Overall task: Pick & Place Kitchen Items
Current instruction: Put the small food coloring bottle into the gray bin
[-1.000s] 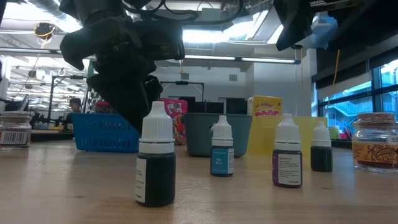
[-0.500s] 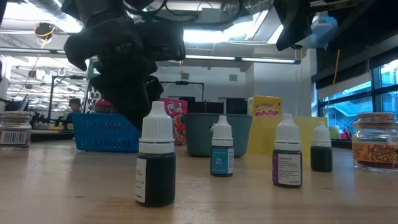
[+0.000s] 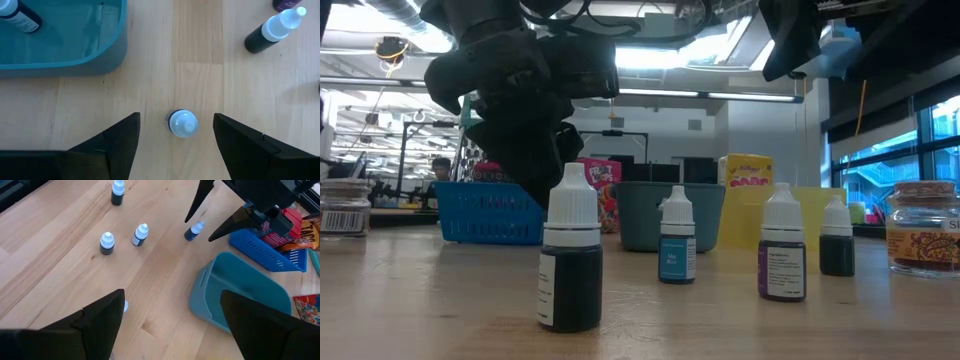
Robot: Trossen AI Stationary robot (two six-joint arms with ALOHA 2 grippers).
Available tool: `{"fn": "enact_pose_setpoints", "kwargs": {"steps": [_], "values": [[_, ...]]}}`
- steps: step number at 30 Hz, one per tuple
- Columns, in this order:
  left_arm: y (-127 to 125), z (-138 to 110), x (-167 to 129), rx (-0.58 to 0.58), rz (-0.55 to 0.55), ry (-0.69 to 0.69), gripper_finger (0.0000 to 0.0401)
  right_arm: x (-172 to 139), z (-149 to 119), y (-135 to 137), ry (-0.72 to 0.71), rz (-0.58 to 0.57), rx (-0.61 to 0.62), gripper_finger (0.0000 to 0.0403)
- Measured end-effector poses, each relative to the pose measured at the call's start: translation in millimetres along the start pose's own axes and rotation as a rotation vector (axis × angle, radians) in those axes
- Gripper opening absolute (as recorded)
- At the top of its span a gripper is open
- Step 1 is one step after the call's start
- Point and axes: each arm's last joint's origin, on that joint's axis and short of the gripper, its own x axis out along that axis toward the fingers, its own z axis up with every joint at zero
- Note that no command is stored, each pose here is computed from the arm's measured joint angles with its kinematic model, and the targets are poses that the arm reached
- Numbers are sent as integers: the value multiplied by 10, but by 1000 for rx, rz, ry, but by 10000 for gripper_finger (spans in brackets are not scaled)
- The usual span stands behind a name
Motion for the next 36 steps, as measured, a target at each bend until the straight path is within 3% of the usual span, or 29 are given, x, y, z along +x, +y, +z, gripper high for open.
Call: {"fn": "enact_pose_setpoints", "kwargs": {"steps": [36], "values": [[35, 9, 5, -12, -19, 13, 121, 5, 5, -20, -9, -3, 7, 332]]}}
